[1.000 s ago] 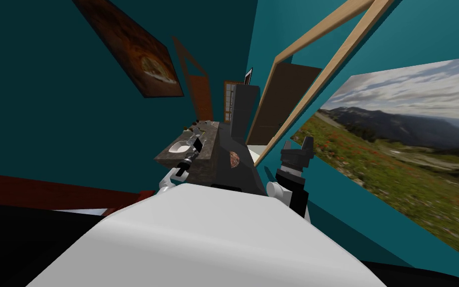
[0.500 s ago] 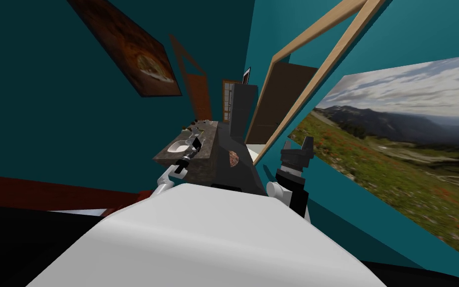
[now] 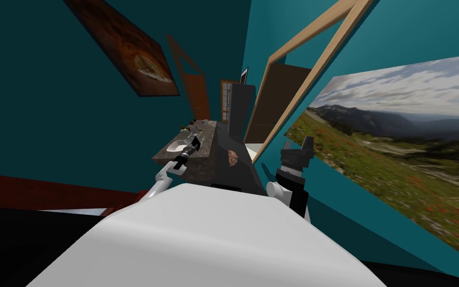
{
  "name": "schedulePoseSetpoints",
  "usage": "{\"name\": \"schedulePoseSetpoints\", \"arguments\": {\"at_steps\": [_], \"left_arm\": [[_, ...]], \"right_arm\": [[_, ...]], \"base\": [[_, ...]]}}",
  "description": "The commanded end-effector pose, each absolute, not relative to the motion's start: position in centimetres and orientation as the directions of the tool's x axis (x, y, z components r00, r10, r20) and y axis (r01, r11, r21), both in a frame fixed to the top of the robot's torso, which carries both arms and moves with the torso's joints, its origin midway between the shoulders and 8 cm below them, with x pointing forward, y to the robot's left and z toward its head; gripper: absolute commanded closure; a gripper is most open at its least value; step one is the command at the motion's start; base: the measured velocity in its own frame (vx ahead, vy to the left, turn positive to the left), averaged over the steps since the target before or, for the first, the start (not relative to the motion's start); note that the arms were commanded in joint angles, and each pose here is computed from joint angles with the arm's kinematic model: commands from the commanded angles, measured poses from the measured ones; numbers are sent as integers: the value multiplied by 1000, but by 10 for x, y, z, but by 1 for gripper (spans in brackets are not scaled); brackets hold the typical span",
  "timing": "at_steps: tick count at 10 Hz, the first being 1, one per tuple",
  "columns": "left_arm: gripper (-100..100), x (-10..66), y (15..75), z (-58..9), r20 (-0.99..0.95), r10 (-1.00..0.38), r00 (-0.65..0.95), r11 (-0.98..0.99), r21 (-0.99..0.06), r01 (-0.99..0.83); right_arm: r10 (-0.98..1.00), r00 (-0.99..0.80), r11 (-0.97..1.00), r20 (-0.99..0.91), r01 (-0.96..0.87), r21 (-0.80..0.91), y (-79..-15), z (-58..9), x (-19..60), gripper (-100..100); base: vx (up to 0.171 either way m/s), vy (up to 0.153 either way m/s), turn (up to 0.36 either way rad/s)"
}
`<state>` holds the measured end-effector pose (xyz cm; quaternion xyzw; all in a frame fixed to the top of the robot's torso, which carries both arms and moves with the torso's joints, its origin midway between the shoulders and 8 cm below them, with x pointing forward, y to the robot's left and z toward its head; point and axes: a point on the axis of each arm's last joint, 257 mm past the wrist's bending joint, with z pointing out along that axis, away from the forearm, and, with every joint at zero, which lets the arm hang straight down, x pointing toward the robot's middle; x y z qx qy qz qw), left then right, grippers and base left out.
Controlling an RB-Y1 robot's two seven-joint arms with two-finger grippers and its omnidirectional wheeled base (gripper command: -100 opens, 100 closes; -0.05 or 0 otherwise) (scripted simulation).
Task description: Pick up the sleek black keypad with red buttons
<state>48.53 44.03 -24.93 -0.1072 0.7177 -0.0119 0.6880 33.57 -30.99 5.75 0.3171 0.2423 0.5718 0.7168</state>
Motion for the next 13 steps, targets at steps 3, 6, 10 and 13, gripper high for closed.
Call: {"name": "schedulePoseSetpoints", "arguments": {"at_steps": [3,6,10,13], "left_arm": [[0,487,444,-243,-984,-175,-28,975,-170,-145],[-100,486,384,-242,-987,-154,-48,988,-152,-39],[-100,482,336,-244,-987,-147,-65,988,-150,42],[-100,473,293,-243,-986,-145,-76,981,-153,116]], "right_arm": [[973,229,145,15,-666,732,-310,57,336,0],[973,229,146,15,-666,732,-310,57,336,0],[973,229,145,15,-666,732,-310,57,336,0],[973,229,145,15,-666,732,-310,57,336,0]], "base": [[-18,-6,-18],[131,40,371],[106,27,164],[149,24,291]]}}
